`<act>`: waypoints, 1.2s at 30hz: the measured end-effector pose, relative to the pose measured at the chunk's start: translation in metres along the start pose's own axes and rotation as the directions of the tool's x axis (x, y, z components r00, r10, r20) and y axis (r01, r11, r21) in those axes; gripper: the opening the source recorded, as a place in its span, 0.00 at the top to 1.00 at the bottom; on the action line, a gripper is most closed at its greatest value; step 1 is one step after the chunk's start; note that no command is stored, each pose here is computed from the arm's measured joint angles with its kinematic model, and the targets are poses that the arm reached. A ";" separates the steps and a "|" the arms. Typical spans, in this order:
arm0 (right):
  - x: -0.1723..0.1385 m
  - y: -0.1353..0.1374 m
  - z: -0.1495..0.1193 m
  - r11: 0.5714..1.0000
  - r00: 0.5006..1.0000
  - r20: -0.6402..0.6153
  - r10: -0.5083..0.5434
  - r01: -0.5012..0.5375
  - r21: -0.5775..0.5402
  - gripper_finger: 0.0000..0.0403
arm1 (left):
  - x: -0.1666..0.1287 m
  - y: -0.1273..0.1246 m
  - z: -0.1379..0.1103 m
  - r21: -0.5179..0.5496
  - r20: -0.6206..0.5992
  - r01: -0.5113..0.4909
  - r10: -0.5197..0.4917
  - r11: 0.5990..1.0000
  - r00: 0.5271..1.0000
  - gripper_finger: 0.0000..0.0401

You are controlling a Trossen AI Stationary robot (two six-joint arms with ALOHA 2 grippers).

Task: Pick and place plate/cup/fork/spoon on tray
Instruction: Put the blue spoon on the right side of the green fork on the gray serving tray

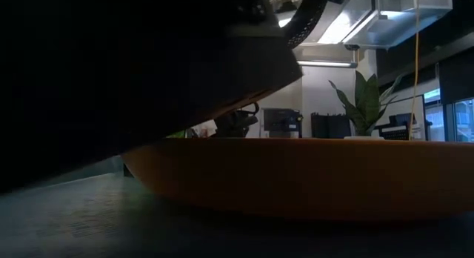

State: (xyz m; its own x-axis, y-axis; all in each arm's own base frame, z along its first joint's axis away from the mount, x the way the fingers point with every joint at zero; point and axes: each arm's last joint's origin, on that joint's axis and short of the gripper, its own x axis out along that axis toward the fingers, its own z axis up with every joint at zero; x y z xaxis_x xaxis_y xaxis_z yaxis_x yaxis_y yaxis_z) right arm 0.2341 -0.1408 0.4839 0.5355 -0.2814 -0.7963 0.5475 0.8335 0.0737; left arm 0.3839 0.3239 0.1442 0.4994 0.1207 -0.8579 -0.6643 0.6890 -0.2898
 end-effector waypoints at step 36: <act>0.033 -0.004 -0.007 0.989 0.988 -0.128 -0.080 0.095 0.117 0.98 | -0.163 -0.071 -0.014 0.206 -0.049 0.024 -0.014 0.978 0.999 1.00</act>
State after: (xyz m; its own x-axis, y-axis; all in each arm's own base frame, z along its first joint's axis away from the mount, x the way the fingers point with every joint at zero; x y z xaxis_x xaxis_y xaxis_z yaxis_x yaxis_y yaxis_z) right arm 0.2448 -0.1502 0.4535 0.4028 -0.2840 -0.8701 0.6676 0.7415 0.0670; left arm 0.3419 0.2451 0.2980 0.4808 0.0753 -0.8736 -0.5235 0.8239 -0.2171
